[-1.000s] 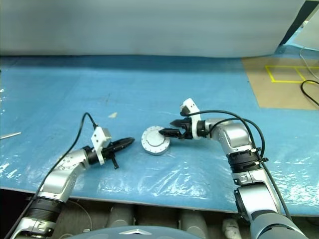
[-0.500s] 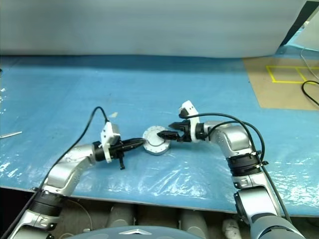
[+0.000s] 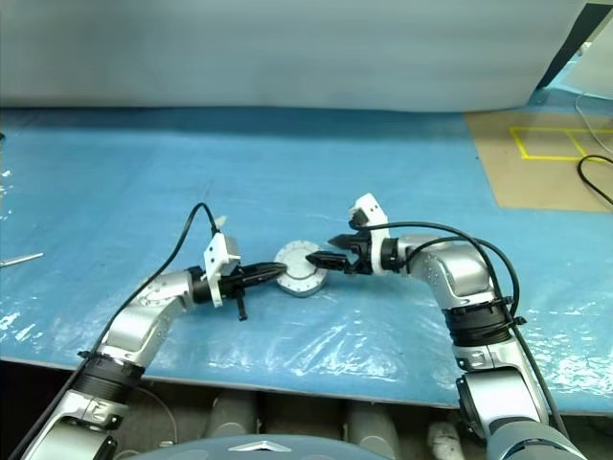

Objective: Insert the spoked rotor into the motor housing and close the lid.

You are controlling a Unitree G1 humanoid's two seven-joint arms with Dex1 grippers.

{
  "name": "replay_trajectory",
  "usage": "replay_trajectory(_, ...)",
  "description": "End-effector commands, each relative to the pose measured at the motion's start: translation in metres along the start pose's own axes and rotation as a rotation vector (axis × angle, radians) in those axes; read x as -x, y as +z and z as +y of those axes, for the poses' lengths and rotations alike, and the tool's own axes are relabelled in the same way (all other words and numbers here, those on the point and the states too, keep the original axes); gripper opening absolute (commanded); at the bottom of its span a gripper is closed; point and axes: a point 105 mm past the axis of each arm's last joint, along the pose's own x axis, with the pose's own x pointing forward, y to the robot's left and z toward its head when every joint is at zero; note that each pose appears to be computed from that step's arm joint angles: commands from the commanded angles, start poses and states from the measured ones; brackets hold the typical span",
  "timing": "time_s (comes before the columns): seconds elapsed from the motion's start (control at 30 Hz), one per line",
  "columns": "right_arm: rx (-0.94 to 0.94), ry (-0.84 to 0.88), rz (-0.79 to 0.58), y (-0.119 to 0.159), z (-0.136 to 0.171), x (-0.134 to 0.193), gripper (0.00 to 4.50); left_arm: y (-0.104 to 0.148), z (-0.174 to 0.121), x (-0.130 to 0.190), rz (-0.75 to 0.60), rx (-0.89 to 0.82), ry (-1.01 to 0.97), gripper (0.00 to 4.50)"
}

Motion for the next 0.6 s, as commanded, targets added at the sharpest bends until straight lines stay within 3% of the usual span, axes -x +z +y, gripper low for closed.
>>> replay_trajectory(0.03, 0.026, 0.013, -0.036, 0.009, 0.005, 0.005, 4.49, 0.013, 0.002, 0.009, -0.039, -0.012, 0.011, 0.00)
replay_trajectory(0.6, 0.017, 0.020, -0.036, 0.010, 0.007, 0.005, 4.49, 0.001, -0.003, -0.002, 0.018, -0.036, -0.023, 0.00)
